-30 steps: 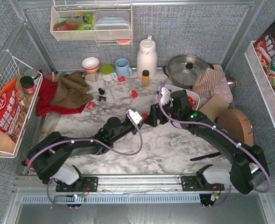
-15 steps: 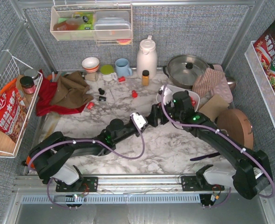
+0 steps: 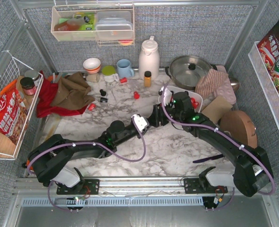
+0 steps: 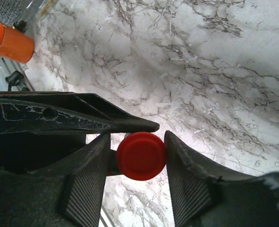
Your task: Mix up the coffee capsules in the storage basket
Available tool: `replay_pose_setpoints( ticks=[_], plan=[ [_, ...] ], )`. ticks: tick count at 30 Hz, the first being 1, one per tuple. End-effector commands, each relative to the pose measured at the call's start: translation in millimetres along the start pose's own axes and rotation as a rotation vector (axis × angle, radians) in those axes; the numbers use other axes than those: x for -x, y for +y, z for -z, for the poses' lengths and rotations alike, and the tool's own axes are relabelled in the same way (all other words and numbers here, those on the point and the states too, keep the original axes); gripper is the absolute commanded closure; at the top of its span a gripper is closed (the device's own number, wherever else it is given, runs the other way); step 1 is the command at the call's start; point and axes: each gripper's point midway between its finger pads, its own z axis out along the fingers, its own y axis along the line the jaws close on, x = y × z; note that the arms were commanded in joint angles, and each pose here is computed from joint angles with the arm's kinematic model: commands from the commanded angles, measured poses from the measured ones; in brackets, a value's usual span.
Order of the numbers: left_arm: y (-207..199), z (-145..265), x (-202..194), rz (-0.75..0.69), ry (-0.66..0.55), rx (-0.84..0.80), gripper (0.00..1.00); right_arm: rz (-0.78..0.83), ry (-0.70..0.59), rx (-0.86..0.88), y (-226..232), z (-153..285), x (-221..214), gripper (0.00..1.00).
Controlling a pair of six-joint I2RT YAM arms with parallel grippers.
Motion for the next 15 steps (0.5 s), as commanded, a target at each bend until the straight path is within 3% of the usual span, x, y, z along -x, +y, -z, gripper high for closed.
replay_pose_setpoints(
  ticks=[1,3,7,12,15],
  plan=[
    [7,-1,29,0.006,-0.101,0.03,0.64,0.006,-0.009,0.012,4,1,3,0.51],
    [10,0,27,0.013,-0.093,0.054,0.57,0.006,-0.016,0.008,4,2,4,0.57],
    [20,2,25,0.027,-0.081,0.11,0.32,0.004,-0.025,-0.007,3,5,6,0.78],
    [25,9,28,0.033,-0.113,0.151,0.02,0.0,-0.036,-0.044,-2,8,8,0.91],
    [30,15,30,0.044,-0.137,0.184,0.01,-0.005,-0.048,-0.087,-8,10,11,0.99]
  ],
)
